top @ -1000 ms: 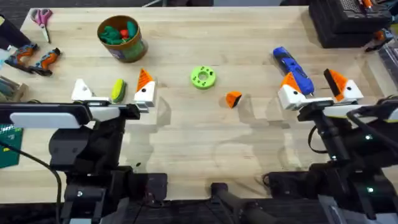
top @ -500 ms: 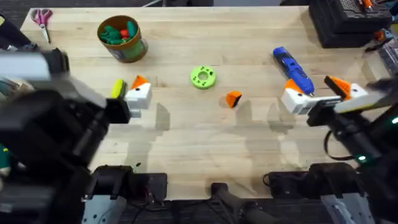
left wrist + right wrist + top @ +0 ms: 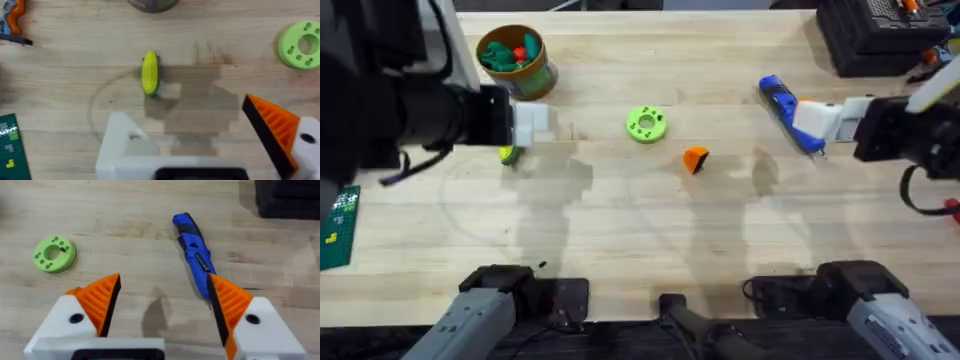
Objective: Pick up the gripper from the table and insert it into the empty holder that is missing its gripper. Then pick up a screw, insert it into the mounting hole, and use the screwdriver to tighten it. Finally, clean up the table by picking up the vegetable and placing it into the bucket.
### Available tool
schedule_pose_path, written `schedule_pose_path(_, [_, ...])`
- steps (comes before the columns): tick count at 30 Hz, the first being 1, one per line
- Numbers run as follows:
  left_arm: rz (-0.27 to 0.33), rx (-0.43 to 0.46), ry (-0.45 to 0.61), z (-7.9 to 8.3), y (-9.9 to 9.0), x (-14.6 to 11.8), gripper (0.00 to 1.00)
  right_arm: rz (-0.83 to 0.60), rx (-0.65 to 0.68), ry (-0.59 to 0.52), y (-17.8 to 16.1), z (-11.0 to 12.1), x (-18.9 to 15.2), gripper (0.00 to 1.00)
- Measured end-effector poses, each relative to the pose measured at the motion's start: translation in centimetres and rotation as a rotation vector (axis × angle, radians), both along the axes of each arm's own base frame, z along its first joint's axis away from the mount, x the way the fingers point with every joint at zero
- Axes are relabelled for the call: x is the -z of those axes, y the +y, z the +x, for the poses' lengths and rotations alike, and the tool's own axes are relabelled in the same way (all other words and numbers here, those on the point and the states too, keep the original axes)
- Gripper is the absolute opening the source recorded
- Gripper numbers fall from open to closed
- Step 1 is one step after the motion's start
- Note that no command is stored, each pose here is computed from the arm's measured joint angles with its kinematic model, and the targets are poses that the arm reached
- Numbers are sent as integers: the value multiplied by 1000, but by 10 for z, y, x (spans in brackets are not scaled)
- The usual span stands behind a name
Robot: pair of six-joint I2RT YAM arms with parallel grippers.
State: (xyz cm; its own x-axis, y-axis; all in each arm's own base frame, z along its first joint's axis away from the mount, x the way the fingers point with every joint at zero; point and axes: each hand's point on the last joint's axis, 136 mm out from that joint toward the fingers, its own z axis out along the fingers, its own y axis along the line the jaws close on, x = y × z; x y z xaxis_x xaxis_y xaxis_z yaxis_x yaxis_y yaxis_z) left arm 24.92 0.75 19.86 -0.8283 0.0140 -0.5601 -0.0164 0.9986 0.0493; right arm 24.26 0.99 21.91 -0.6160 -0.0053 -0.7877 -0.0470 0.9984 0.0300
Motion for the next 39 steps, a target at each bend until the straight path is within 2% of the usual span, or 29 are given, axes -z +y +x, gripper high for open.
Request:
schedule_pose_path(4, [25,-11,37,11,4,6,985,0,0,25,0,2,3,994])
schedule_pose_path(8, [49,1,121,13,10,24,985,0,0,56,0,-3,8,993])
schedule_pose_path(11, [55,-19,205,16,22,44,986,0,0,57,0,-3,8,994])
schedule_pose_path(15, [24,-29,297,22,38,71,986,0,0,57,0,-3,8,994])
schedule_pose_path(19, [-4,-41,337,36,56,96,986,0,0,56,0,-3,8,993])
schedule_pose_path(24, [-27,-48,396,42,69,124,986,0,0,57,0,-3,8,994])
schedule_pose_path(32, [-35,-61,411,62,84,161,987,0,0,57,0,-3,8,994])
schedule_pose_path(35, [-67,-49,421,65,79,168,867,0,0,57,0,-3,8,993])
schedule_pose_path(39, [-103,-31,408,71,73,168,235,0,0,57,0,-3,9,994])
